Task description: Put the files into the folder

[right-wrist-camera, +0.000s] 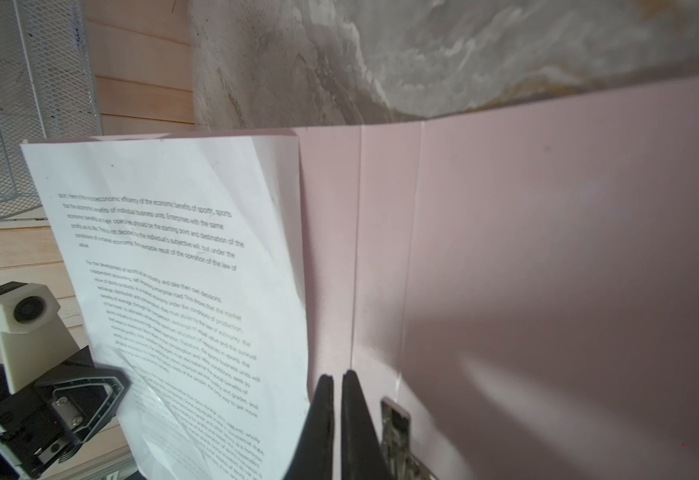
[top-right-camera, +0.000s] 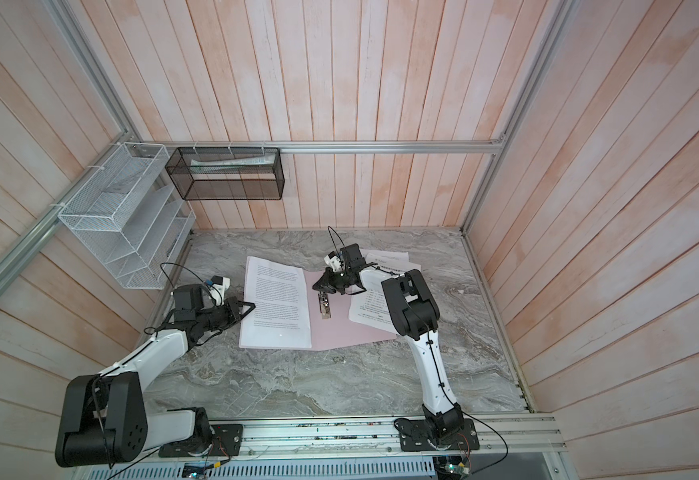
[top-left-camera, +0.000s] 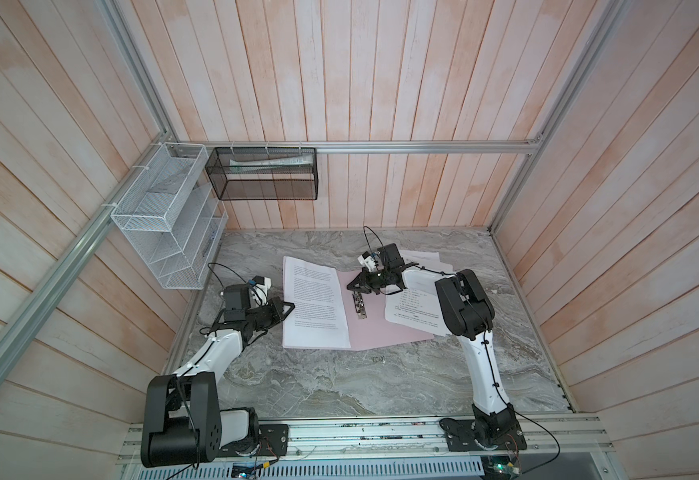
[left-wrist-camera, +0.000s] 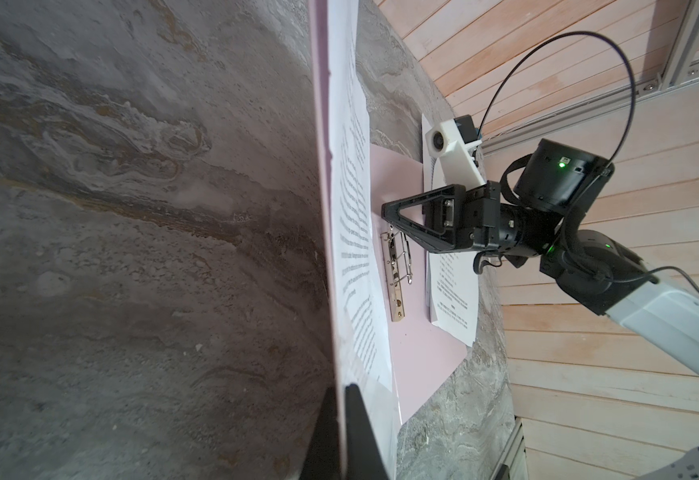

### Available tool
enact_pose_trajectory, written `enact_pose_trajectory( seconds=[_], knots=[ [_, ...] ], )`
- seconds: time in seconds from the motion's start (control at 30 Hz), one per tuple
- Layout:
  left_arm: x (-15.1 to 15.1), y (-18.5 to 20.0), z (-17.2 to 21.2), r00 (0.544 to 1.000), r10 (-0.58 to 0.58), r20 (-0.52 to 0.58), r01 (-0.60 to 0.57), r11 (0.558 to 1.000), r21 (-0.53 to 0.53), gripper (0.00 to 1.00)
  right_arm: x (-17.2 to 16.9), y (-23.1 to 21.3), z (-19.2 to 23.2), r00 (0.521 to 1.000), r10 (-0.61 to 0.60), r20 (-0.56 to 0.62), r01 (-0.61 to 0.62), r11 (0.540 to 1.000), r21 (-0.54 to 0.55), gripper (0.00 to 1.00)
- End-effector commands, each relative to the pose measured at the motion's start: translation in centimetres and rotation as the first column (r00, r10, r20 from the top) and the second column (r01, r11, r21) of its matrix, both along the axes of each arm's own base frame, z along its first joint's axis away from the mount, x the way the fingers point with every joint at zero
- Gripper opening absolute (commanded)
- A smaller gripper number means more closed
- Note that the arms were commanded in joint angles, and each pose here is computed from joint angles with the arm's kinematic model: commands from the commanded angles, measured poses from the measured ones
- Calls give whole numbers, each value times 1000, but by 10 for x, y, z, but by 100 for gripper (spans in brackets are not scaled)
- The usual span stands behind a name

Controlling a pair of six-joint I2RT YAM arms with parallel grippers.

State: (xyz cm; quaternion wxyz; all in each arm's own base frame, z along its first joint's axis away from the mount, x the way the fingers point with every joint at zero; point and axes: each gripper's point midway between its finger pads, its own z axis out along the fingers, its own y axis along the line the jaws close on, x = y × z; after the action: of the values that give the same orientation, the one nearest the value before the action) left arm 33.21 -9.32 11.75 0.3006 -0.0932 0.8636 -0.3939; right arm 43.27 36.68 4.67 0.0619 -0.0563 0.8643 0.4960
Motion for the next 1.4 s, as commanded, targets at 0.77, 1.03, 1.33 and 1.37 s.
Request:
enact_pose_trajectory(
  seconds=[0.77, 1.03, 1.33, 1.37],
  knots=[
    [27, 22, 124, 966, 195, 170, -242, 915, 324, 100, -31, -162, 99, 872, -314, 375, 392, 907, -153, 44],
    [42, -145, 144, 944, -163, 287, 104, 972, 211, 100, -23, -266, 102, 744, -488, 456, 622, 755, -206, 64],
    [75, -262, 76, 895, -390, 218, 361, 918, 162, 100, -16, -344, 84, 646, -666, 372, 745, 657, -115, 61],
    [79, -268, 69, 892, -396, 215, 371, 917, 150, 100, -16, -345, 81, 649, -662, 374, 742, 658, -123, 61]
  ],
)
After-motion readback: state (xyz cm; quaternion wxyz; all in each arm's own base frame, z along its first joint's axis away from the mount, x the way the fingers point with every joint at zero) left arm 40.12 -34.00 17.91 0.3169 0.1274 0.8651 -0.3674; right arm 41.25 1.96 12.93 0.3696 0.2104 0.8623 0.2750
